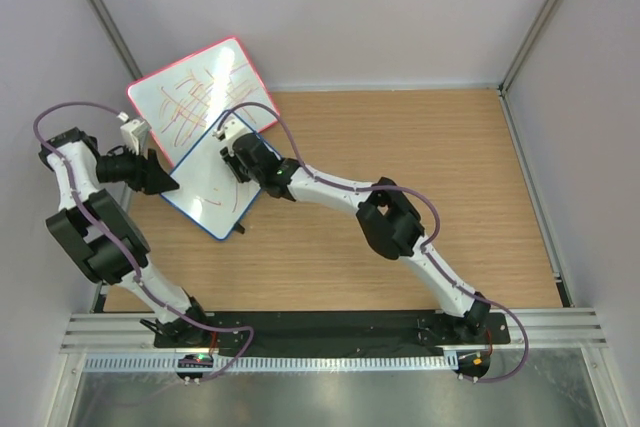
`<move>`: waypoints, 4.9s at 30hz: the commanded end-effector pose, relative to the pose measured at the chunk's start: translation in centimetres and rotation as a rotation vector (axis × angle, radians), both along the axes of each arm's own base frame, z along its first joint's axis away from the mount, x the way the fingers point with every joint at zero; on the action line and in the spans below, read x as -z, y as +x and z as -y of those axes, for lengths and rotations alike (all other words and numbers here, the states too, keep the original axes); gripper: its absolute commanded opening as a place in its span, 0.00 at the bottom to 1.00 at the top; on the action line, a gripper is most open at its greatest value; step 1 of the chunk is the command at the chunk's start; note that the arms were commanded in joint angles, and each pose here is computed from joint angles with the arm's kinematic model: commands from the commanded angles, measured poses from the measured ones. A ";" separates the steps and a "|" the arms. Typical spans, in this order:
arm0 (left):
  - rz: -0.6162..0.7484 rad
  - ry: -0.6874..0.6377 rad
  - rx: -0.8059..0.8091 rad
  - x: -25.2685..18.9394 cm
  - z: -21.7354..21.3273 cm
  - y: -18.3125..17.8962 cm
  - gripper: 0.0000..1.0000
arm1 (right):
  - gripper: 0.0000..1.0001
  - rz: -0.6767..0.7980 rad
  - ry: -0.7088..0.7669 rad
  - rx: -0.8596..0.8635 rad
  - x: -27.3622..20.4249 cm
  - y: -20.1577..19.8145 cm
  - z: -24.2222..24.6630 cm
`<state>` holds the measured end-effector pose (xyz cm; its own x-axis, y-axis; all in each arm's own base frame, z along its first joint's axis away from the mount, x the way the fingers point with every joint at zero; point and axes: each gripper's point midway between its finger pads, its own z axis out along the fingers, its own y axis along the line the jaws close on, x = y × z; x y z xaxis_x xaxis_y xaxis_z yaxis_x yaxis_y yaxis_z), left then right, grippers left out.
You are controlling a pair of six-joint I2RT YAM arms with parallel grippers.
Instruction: Erase the whiteboard
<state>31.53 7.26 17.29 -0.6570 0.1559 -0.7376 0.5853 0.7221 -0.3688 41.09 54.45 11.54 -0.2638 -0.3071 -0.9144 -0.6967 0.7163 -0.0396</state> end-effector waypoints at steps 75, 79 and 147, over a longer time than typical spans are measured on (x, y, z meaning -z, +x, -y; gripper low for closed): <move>-0.159 0.027 0.082 1.2 2.7 -0.7 0.00 | 0.01 -0.108 0.067 0.027 2.3 -4.2 4.7; -0.158 0.029 0.083 1.0 2.8 -0.6 0.00 | 0.01 -0.115 0.047 0.040 3.1 -3.0 5.0; -0.154 0.031 0.099 1.2 3.0 -0.4 0.00 | 0.01 0.179 -0.583 -0.288 5.6 -8.2 6.3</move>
